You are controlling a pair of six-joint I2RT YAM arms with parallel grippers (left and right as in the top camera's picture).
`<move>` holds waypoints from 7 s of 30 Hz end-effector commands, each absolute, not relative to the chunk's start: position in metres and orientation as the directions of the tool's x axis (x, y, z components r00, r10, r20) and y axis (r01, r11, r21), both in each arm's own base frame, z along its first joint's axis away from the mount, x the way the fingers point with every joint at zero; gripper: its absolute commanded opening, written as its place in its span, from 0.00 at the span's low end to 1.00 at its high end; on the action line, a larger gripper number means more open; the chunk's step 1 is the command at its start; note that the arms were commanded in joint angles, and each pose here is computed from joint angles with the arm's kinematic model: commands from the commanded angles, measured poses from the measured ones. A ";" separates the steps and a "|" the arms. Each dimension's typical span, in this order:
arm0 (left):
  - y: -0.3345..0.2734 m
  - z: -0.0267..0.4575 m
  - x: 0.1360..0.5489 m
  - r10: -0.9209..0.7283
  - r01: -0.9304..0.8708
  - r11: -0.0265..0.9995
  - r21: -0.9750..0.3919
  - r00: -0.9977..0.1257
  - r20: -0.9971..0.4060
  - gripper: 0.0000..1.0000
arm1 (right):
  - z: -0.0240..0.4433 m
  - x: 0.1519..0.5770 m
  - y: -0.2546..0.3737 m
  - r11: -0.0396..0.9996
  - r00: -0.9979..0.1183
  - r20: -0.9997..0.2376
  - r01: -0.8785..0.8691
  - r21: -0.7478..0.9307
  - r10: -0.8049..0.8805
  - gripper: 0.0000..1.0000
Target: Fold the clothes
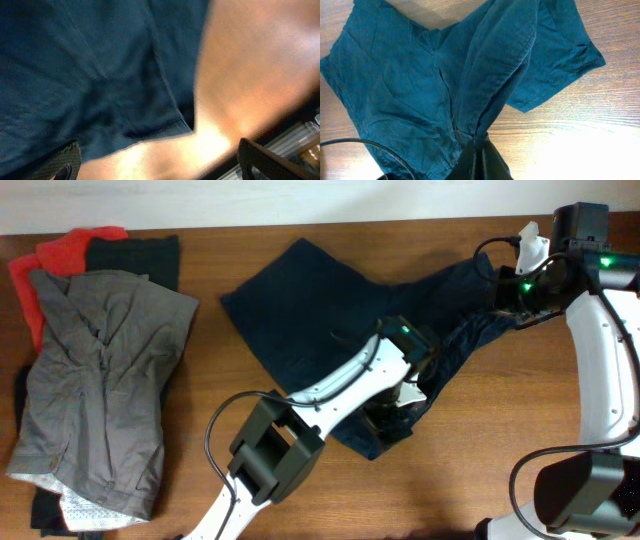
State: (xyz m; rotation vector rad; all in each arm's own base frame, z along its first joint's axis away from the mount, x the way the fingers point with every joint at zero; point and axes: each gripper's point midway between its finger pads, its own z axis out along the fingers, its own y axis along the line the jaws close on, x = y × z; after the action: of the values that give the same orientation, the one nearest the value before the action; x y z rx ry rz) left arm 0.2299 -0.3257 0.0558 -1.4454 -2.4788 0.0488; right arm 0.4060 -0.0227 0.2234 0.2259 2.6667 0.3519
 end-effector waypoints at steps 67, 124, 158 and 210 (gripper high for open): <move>-0.070 0.485 0.377 0.223 0.059 0.973 0.222 -0.471 -0.853 0.01 | 0.470 0.319 -0.043 0.990 -0.588 -0.797 0.056 0.133 0.140 0.04; -0.077 0.175 0.383 0.244 0.243 0.970 -0.007 -0.970 0.027 0.09 | 0.216 0.377 -0.017 0.970 -0.995 -0.081 0.038 0.239 0.059 0.04; -0.131 0.204 0.315 0.415 0.415 0.910 -0.008 -0.910 0.006 0.61 | 0.143 0.337 0.011 0.928 -0.995 0.094 0.063 0.367 0.031 0.38; -0.145 0.210 0.481 0.366 0.369 0.925 0.093 -0.797 -0.480 0.98 | -0.019 0.427 -0.069 0.907 -0.867 -0.266 0.400 0.135 0.422 0.54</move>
State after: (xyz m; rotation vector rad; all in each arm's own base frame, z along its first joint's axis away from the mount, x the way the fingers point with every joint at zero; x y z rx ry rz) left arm 0.4783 -0.1452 0.2139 -0.7117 -3.5853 0.0271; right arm 0.4205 -0.0444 0.0054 0.6566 2.7949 0.2270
